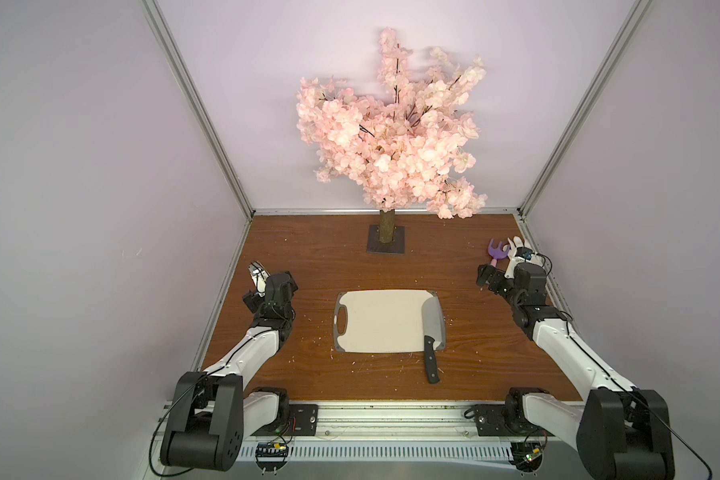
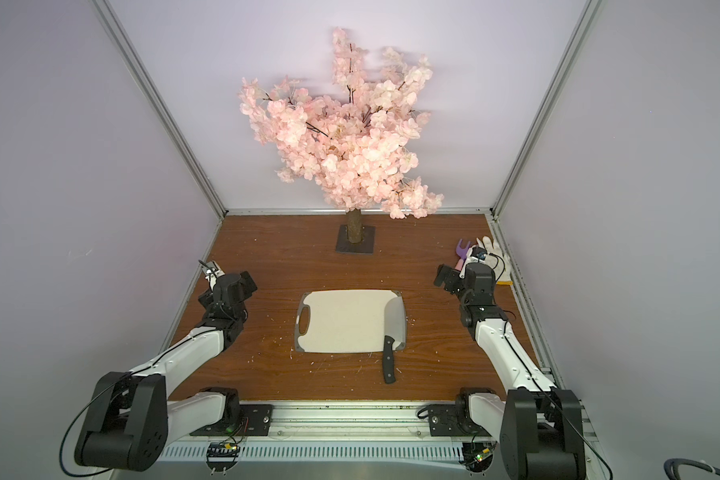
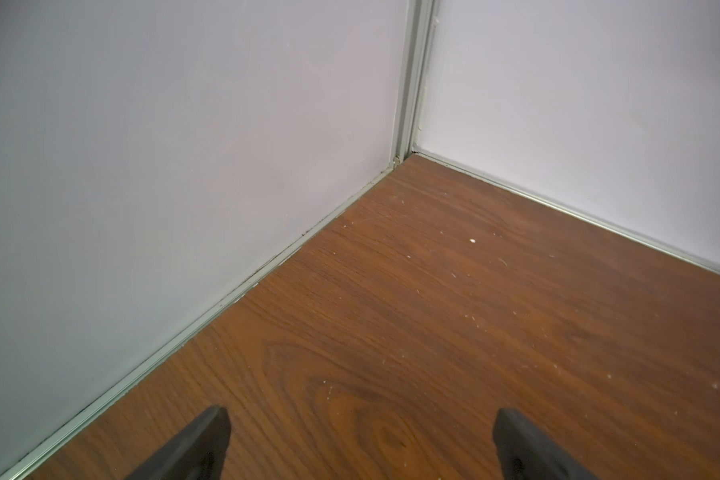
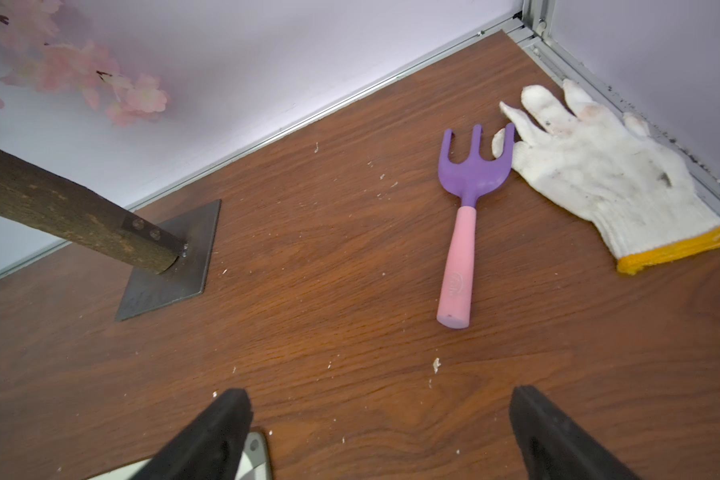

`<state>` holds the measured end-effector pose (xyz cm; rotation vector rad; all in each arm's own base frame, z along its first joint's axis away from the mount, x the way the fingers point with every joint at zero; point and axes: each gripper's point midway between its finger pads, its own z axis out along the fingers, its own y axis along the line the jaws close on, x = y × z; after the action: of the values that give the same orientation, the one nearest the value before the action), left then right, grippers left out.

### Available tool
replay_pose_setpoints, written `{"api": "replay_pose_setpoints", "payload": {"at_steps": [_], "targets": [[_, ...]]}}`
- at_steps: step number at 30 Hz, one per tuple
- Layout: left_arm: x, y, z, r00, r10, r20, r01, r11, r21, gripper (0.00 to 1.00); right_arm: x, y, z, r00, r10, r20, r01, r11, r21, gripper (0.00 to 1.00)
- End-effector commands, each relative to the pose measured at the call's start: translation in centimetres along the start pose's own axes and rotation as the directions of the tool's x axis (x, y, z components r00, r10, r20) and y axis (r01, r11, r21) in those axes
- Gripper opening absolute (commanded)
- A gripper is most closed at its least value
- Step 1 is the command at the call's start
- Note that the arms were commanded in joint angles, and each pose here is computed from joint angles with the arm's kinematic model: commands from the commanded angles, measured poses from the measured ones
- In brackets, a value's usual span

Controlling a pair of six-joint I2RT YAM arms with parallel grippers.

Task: Align the knife with the edge of the cutting board
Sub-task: Reset both arms

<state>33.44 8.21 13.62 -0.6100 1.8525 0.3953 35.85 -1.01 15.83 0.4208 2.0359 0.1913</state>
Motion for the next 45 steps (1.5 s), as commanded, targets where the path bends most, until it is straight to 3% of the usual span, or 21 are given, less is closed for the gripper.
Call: {"api": "replay_pose_setpoints", "payload": {"at_steps": [1, 7, 13, 22, 28, 36, 45], "targets": [[-2.0, -1.2, 0.0, 0.992, 0.063, 0.109, -0.071, 0.995, 0.074, 1.0, -3.2, -0.5, -1.3, 0.981, -0.047, 0.188, 0.043, 0.999, 0.028, 1.0], [-3.3, -3.2, -0.3, 0.972, 0.138, 0.188, -0.169, 0.973, 0.158, 1.0, -5.5, -1.3, -3.0, 0.944, -0.118, 0.309, 0.092, 0.991, 0.098, 0.99], [-3.8, -4.2, -1.3, 0.951, 0.142, 0.273, -0.208, 0.951, 0.228, 1.0, -6.6, 0.8, -4.2, 0.877, -0.181, 0.445, 0.196, 0.981, 0.014, 0.99], [-1.5, -8.3, -3.4, 0.959, 0.094, 0.269, -0.221, 0.841, 0.495, 1.0, -4.8, 1.2, -3.9, 0.808, -0.33, 0.489, 0.331, 0.94, 0.087, 1.0], [-0.6, -7.5, -1.8, 0.966, 0.116, 0.229, -0.209, 0.875, 0.437, 0.99, -2.4, 1.3, -4.4, 0.768, -0.384, 0.512, 0.374, 0.918, 0.129, 1.0], [-0.2, -6.1, -1.1, 0.97, 0.047, 0.239, -0.139, 0.913, 0.383, 0.99, -0.8, 0.8, -3.5, 0.778, -0.378, 0.501, 0.371, 0.921, 0.118, 0.99], [1.2, -5.9, -1.2, 0.963, 0.038, 0.267, -0.144, 0.908, 0.393, 0.99, 0.8, -0.3, -1.9, 0.806, -0.379, 0.455, 0.357, 0.924, 0.137, 0.99]]}}
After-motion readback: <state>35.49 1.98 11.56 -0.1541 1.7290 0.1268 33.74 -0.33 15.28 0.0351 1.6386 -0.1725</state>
